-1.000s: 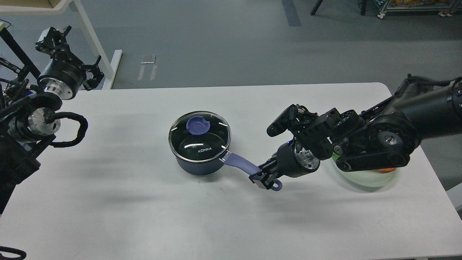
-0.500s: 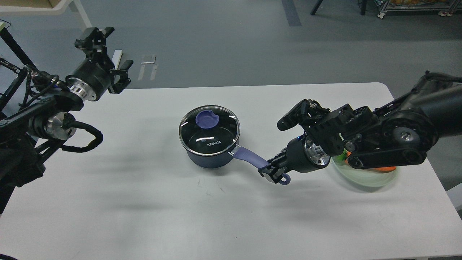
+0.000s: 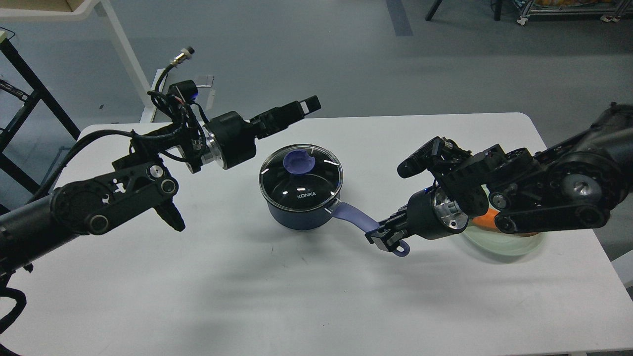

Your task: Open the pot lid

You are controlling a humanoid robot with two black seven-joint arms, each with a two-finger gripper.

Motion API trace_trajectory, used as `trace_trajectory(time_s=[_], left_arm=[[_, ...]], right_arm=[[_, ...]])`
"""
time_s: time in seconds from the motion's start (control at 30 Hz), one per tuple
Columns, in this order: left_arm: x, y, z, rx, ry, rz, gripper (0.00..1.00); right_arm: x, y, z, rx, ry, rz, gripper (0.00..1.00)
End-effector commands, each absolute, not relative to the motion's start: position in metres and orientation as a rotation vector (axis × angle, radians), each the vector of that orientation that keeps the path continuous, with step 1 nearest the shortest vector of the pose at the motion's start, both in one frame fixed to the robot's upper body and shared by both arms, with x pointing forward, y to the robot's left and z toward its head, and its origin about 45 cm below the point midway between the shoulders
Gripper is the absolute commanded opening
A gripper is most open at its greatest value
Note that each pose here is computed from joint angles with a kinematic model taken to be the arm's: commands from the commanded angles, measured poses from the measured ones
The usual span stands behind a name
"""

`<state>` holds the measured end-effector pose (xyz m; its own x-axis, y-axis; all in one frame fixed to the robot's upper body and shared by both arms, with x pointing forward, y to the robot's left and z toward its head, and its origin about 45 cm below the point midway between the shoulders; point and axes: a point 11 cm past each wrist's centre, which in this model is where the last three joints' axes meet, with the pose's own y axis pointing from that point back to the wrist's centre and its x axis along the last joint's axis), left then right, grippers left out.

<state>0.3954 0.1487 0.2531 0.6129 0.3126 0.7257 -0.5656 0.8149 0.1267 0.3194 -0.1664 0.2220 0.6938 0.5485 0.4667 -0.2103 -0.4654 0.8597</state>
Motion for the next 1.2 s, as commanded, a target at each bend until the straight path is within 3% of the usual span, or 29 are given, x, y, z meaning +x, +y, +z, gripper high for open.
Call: trace_trajectory(time_s=[0.0,0.5,1.17], left_arm=[[0.385,0.139,0.232,0.481,-0.950,0.403,0.99],[0.391,0.158,0.198,0.704,-1.108,0.375,0.99],[0.383,0.160,0.173,0.739,-1.185,0.318,0.99]], right_arm=[[0.319,-0.167,0.221,1.856,0.267,0.903,0.11],[0.317,-0.168,0.219,1.860,0.273,0.894,0.11],[0.317,-0.168,0.218,1.857,0.274,0.892,0.11]])
